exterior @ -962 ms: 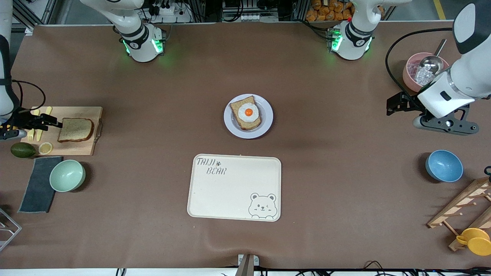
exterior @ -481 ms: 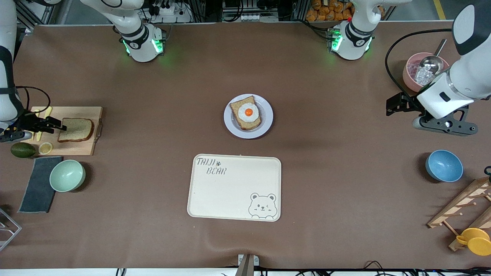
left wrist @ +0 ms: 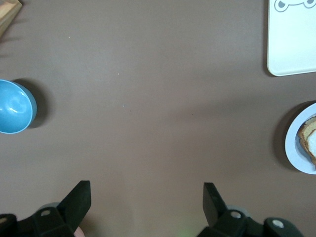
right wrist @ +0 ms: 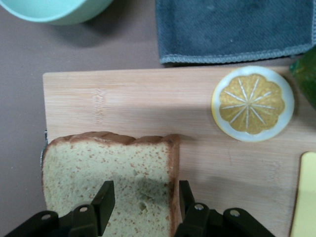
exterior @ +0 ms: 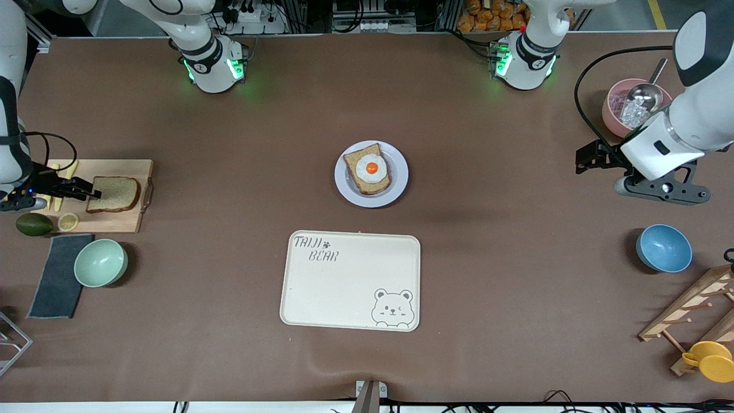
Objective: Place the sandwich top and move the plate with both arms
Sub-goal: 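Lift the bread with the right gripper while the left gripper moves out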
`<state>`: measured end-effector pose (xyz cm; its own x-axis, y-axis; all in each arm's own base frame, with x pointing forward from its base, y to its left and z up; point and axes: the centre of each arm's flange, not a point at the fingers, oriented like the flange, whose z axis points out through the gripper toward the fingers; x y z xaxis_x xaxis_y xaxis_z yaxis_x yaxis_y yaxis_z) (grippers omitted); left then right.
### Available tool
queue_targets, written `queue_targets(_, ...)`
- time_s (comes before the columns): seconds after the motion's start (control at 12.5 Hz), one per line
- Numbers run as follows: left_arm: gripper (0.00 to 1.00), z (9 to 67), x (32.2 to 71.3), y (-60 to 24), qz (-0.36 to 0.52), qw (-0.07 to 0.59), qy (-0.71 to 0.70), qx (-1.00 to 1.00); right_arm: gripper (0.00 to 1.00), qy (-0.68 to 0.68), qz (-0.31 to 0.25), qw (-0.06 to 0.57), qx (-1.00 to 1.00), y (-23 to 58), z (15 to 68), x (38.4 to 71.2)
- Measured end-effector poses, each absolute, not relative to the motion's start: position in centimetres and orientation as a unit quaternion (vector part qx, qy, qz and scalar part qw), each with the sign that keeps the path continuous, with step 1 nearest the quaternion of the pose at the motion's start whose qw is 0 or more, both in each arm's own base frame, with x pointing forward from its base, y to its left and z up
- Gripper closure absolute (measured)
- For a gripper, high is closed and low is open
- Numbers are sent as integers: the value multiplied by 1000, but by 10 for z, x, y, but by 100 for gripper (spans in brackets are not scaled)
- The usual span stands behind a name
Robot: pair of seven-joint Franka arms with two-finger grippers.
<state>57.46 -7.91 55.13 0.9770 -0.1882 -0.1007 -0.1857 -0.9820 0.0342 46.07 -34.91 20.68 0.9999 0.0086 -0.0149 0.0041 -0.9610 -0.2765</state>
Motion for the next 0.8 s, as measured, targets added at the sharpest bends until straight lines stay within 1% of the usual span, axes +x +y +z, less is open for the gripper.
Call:
queue_targets(0.08,0,545,575,-80,-58,19,-93,994,44,4,7,141,-990,-352,205,458)
queue_targets(0.32,0,522,581,-66,-79,66,-74,992,48,17,2,147,-989,-356,196,454)
queue_targets(0.48,0,503,584,-54,-96,81,-72,989,76,16,-5,150,-989,-359,194,451)
queue_targets(0.56,0,493,585,-56,-105,87,-71,988,82,18,-8,151,-988,-360,193,451)
queue_targets(0.64,0,484,587,-59,-113,97,-70,986,83,17,-8,151,-988,-360,193,451)
queue_targets(0.72,0,476,588,-62,-120,103,-70,985,90,17,-8,152,-988,-360,193,451)
queue_targets(0.8,0,469,589,-64,-125,105,-70,984,93,17,-8,152,-988,-360,193,451)
